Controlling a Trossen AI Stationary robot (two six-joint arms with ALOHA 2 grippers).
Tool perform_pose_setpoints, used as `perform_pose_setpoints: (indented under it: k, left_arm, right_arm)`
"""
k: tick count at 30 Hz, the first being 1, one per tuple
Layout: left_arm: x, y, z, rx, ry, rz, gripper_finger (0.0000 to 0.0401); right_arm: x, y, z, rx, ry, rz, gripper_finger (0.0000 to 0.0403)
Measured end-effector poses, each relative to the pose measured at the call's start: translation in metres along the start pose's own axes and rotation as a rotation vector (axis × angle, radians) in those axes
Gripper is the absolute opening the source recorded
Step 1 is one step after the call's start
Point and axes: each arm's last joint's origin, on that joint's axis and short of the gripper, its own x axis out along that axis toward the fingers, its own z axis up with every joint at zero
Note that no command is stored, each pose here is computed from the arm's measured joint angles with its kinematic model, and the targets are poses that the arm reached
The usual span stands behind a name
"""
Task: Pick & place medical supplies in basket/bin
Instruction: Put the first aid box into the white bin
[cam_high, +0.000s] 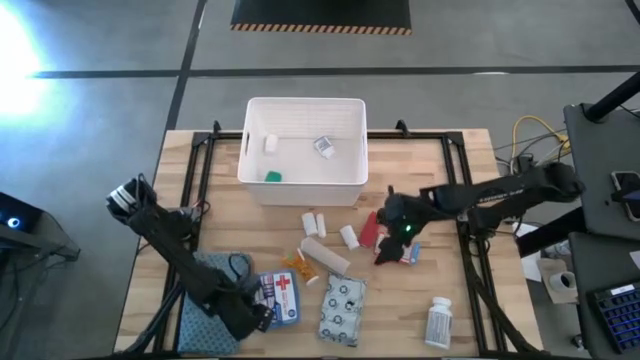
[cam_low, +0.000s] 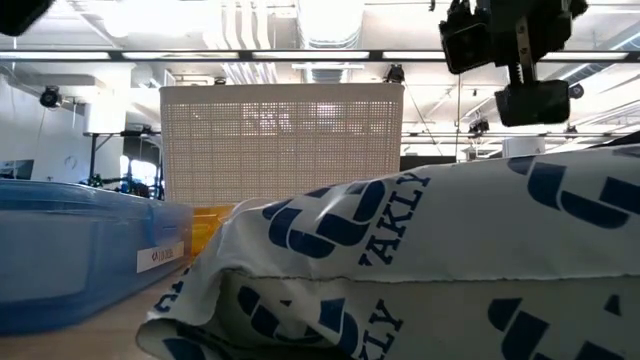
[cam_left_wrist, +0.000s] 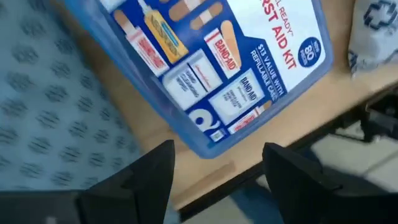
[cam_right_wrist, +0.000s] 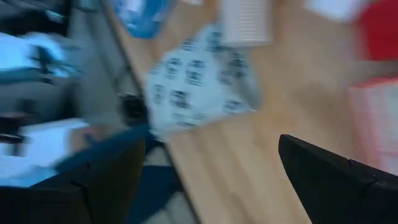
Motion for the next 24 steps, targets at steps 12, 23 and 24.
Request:
perform_pose_setpoints:
  k: [12, 23, 24]
  left_arm:
    - [0.04, 0.0, -0.027, -0.097, -0.231, 0.009, 0.0222]
    - [0.049, 0.005, -0.006, -0.002, -0.398, -0.028, 0.0222]
    - [0.049, 0.003, -0.003, 0.013, -0.414, -0.038, 0.0222]
  right_arm:
    - [0.055, 0.032, 0.002, 0.139, -0.242, 0.155, 0.0359]
    - [0.11, 0.064, 0.018, 0.138, -0.25, 0.091, 0.0359]
    - [0.115, 0.067, 0.021, 0.13, -0.252, 0.094, 0.0359]
